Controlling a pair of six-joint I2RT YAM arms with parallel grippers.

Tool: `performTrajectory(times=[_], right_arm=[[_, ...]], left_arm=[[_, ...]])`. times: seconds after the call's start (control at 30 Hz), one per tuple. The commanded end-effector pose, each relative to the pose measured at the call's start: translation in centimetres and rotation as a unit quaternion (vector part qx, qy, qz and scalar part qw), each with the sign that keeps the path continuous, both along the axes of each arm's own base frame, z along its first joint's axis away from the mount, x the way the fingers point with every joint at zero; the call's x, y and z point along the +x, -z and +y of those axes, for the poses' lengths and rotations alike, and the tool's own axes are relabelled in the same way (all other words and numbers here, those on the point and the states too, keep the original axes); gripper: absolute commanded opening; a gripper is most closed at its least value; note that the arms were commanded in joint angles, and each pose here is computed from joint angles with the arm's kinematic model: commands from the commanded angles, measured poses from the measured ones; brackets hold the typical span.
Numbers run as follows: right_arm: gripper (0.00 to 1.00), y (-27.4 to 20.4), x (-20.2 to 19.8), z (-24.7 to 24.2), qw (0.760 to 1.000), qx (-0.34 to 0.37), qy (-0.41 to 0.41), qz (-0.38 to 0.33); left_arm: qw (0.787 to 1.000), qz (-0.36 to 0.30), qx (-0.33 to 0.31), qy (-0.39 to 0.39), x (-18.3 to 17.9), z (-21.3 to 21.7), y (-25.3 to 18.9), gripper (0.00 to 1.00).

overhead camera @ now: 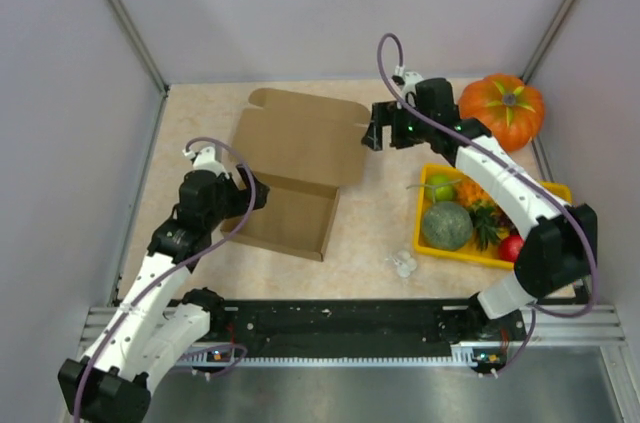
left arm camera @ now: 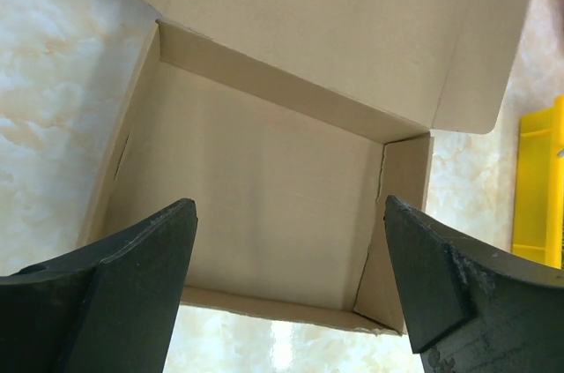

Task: Fold the paper box

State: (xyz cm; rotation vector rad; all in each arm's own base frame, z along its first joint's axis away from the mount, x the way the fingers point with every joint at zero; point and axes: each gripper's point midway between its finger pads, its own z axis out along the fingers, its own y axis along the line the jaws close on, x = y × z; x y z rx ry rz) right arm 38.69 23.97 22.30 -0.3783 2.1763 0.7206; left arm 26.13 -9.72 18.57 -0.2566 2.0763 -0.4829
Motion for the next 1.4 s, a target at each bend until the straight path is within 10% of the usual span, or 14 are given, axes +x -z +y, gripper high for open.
performTrajectory(times=[0.0,0.3,0.5,0.83,0.97,1.37], right_arm=[[0.92,-1.3,-5.0,-6.1,0.988,-0.089,0.123,-0.013],[0.92,12.9,-20.1,-4.9,0.967,-0.23,0.009,0.108],[0.83,16.7,-21.0,-7.2,0.937,-0.3,0.064,0.167],[0.69,19.0,-21.8,-5.6,0.93,-0.318,0.056,0.174],[0.38,18.0,-20.6,-5.4,0.936,-0.312,0.07,0.145],[0.28,0.4,-16.3,7.0,0.998,-0.052,-0.03,0.017]], left_arm=[[1.0,-0.004,-0.007,0.023,1.8,-1.3,0.7,0.89],[0.991,-0.004,0.005,-0.135,3.0,3.9,2.2,0.98],[0.988,0.111,0.0,-0.109,5.0,5.0,5.1,0.98],[0.987,0.117,-0.032,-0.11,5.3,5.7,7.9,0.98],[0.983,0.15,-0.049,-0.09,4.6,4.7,9.6,0.98],[0.973,0.147,-0.179,-0.014,0.1,-0.1,9.4,0.94]])
